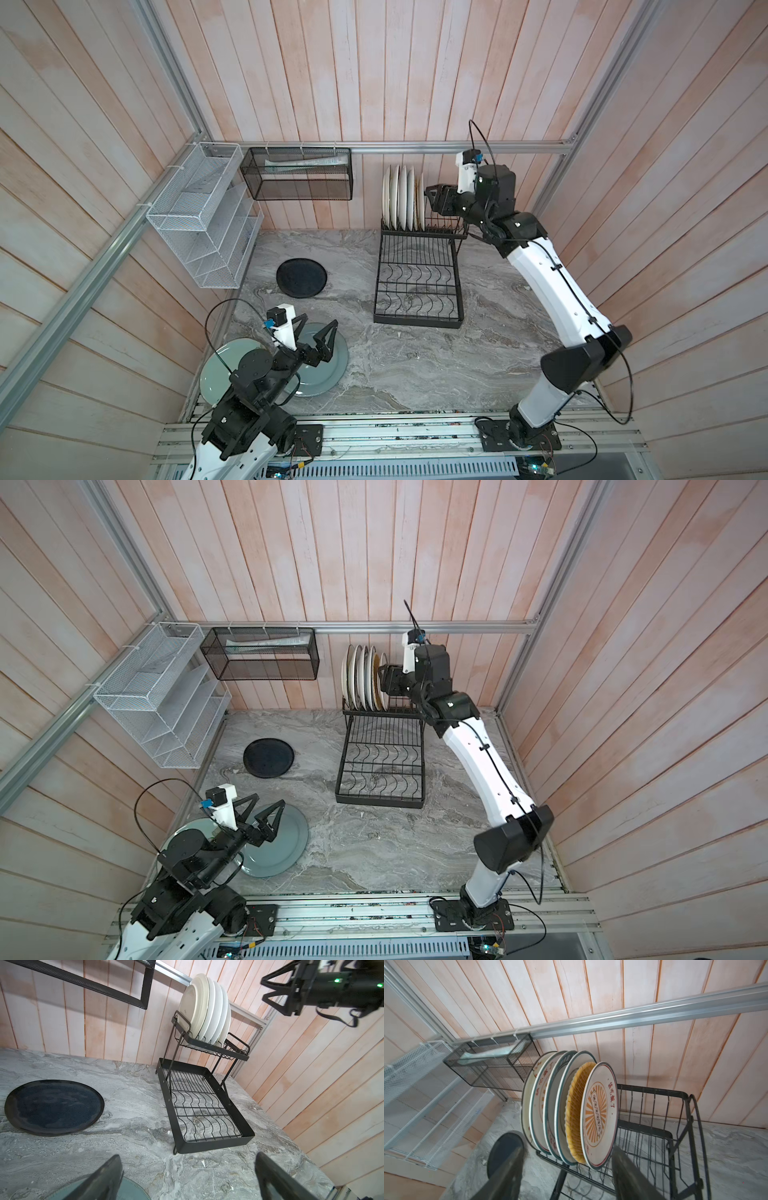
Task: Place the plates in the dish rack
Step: 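Open and withdraw the right gripper while the left reaches toward the dark blue plate, then grip the rim of the dark blue plate with the left gripper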
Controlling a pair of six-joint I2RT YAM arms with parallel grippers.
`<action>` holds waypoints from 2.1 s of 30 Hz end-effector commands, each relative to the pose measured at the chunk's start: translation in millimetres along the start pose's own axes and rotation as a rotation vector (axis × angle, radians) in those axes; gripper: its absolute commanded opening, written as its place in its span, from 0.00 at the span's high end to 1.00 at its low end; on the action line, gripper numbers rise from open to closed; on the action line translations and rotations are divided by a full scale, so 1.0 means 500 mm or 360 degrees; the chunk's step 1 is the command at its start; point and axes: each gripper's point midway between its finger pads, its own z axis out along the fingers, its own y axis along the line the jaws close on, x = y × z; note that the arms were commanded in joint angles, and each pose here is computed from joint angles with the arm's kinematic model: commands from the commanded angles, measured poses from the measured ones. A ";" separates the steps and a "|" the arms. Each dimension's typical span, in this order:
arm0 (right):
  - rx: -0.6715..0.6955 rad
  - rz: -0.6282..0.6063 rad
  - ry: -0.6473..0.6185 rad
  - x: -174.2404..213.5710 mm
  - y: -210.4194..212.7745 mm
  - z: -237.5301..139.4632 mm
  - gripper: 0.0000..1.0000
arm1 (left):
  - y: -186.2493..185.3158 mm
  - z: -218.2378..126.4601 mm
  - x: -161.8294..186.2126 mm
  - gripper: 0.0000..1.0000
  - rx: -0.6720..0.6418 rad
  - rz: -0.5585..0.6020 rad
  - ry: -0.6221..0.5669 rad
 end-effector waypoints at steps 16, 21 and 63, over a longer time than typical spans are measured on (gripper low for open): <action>-0.0326 0.0153 -0.0152 0.278 0.003 -0.220 0.02 | 0.195 0.121 0.023 0.00 -0.0345 -0.0519 0.0393; -0.0395 0.0125 -0.0099 0.367 0.001 -0.210 0.02 | 0.346 0.158 0.061 0.09 -0.0575 -0.0896 0.0433; -0.0466 0.0081 -0.0031 0.474 -0.003 -0.194 0.02 | 0.699 0.347 0.262 0.44 -0.0618 -0.1186 0.0980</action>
